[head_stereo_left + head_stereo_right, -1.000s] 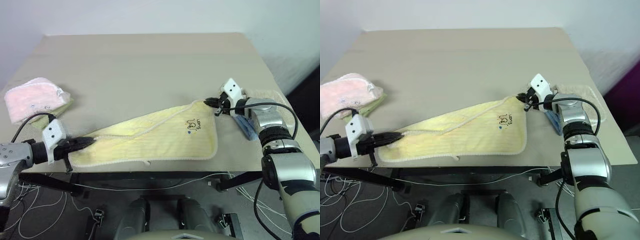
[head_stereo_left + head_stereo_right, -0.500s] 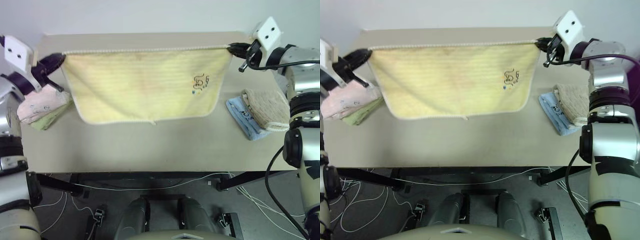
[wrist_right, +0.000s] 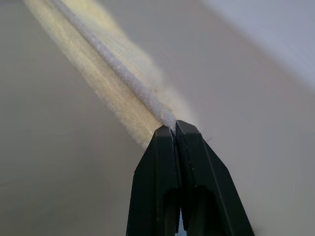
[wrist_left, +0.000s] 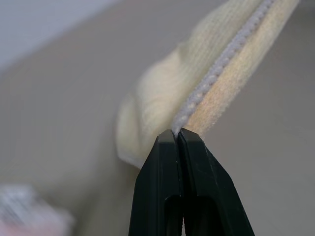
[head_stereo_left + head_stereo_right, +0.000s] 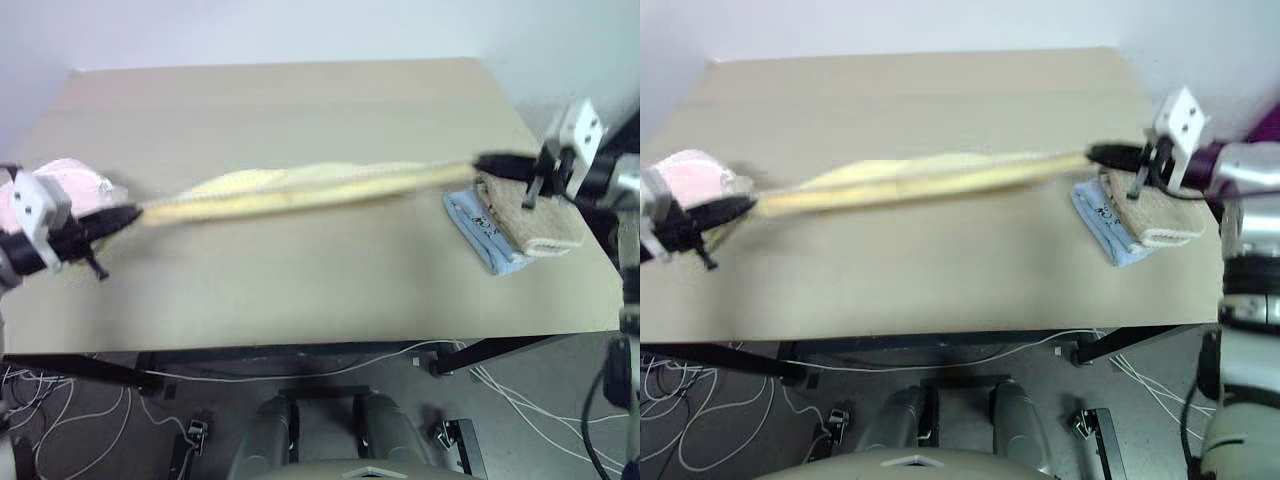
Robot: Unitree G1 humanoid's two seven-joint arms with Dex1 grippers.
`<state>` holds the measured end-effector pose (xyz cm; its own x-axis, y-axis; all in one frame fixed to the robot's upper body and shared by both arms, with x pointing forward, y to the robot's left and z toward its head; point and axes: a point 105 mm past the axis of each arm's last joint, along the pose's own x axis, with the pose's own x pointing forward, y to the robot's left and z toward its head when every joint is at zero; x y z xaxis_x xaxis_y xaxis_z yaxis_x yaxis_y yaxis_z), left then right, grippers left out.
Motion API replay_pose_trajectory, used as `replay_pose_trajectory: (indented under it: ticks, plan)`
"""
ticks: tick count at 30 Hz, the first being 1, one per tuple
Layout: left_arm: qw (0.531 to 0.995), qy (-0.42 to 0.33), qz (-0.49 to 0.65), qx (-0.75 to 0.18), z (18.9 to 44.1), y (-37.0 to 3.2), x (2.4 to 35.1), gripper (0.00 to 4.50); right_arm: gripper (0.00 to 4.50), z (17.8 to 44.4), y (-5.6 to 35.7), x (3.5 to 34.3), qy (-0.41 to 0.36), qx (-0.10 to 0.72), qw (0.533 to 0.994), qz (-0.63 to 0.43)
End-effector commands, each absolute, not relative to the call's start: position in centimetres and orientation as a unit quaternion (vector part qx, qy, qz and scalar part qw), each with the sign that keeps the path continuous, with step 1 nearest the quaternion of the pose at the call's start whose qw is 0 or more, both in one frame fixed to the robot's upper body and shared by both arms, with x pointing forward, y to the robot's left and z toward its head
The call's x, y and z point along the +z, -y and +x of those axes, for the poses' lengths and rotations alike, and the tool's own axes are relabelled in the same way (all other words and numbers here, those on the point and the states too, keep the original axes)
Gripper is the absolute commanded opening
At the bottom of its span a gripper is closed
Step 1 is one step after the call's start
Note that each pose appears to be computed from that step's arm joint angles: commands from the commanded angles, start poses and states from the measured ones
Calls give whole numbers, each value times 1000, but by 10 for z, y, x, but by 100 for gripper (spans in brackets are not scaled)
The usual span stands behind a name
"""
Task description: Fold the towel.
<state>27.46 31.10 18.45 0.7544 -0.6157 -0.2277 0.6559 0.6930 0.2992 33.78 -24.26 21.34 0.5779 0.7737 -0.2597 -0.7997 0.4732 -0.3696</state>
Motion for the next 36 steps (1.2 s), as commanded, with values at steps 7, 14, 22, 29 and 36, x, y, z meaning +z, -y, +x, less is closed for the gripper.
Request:
replay_pose_trajectory:
  ticks: [7, 14, 22, 29, 36]
  plan:
    - [906, -120, 156, -375, 229, -308, 194, 0, 3, 272, 238, 207, -78, 525, 830, -172]
    - [895, -169, 147, -386, 215, -304, 179, 0, 3, 252, 240, 193, -122, 533, 821, -166]
    - [913, -134, 146, -357, 236, -302, 182, 0, 3, 268, 241, 204, -89, 495, 843, -190]
    - [920, -104, 171, -337, 267, -298, 178, 0, 3, 304, 242, 198, -81, 460, 862, -199]
    - [925, -101, 220, -294, 307, -302, 162, 0, 3, 352, 242, 187, -83, 424, 874, -225]
